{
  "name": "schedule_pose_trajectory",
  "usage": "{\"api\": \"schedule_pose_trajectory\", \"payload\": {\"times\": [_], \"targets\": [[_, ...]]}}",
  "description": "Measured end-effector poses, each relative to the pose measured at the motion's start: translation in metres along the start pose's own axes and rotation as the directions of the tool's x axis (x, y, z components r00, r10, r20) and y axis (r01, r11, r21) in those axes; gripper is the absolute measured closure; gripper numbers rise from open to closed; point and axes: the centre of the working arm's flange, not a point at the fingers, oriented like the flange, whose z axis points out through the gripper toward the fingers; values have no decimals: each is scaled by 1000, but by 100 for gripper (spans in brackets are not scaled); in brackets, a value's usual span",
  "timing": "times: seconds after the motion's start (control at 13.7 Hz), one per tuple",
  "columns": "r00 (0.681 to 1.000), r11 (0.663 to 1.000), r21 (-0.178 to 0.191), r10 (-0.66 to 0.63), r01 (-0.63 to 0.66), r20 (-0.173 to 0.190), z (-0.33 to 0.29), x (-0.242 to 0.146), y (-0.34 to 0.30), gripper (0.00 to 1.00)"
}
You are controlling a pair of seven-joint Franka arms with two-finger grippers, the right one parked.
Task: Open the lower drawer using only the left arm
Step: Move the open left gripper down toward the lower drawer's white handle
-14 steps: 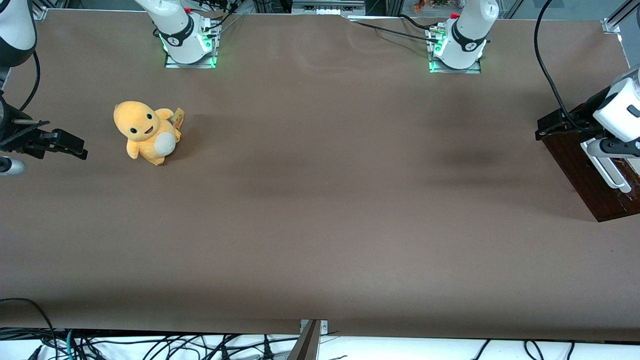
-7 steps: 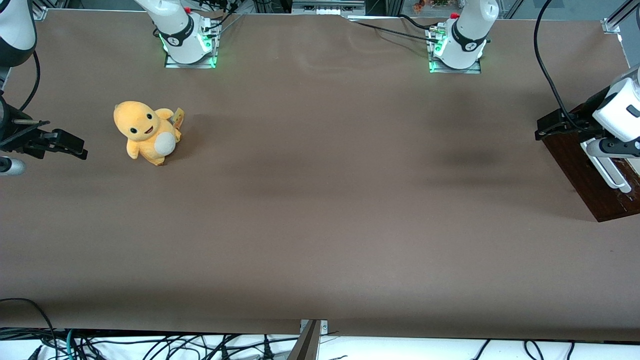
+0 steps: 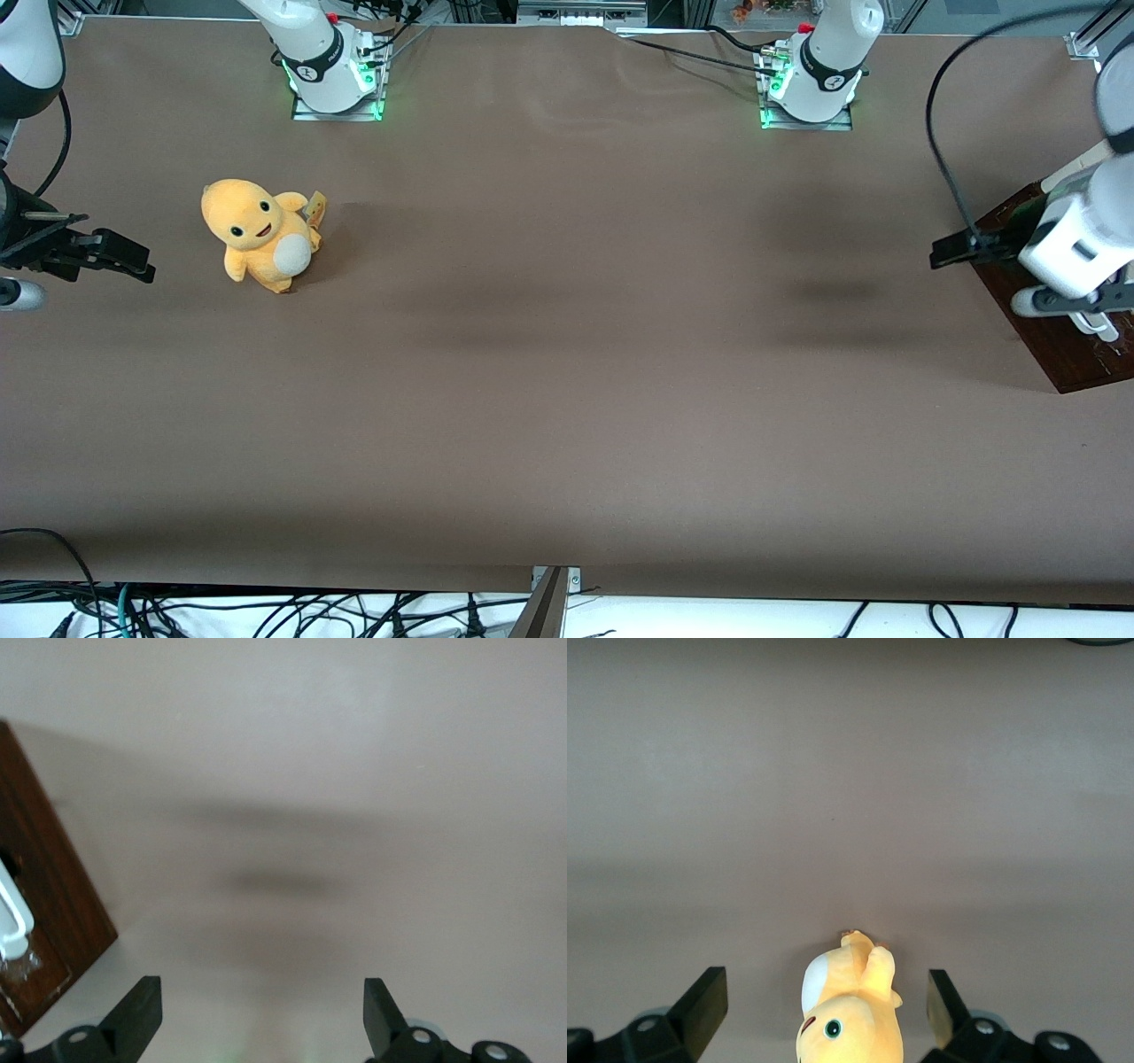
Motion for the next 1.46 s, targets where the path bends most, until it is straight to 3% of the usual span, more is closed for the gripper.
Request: {"api": "schedule_pose_trajectory", "payload": {"times": [0.07, 0.22, 0.51, 0.73, 0.95, 1.1, 1.24, 1.46], "targets": [[999, 998, 52, -30, 28, 33, 14, 4, 3, 0], [993, 979, 193, -82, 63, 89, 44, 13, 12, 0], [977, 898, 439, -123, 34, 176, 119, 45, 1, 0], [964, 792, 610, -168, 7, 208, 177, 69, -22, 0], [957, 647, 762, -220, -4, 191, 232, 85, -37, 0], [952, 549, 836, -246, -20, 184, 270, 92, -46, 0], [948, 466, 883, -260, -45, 185, 294, 97, -64, 0], [946, 390, 918, -261, -77, 191, 313, 103, -91, 0]]}}
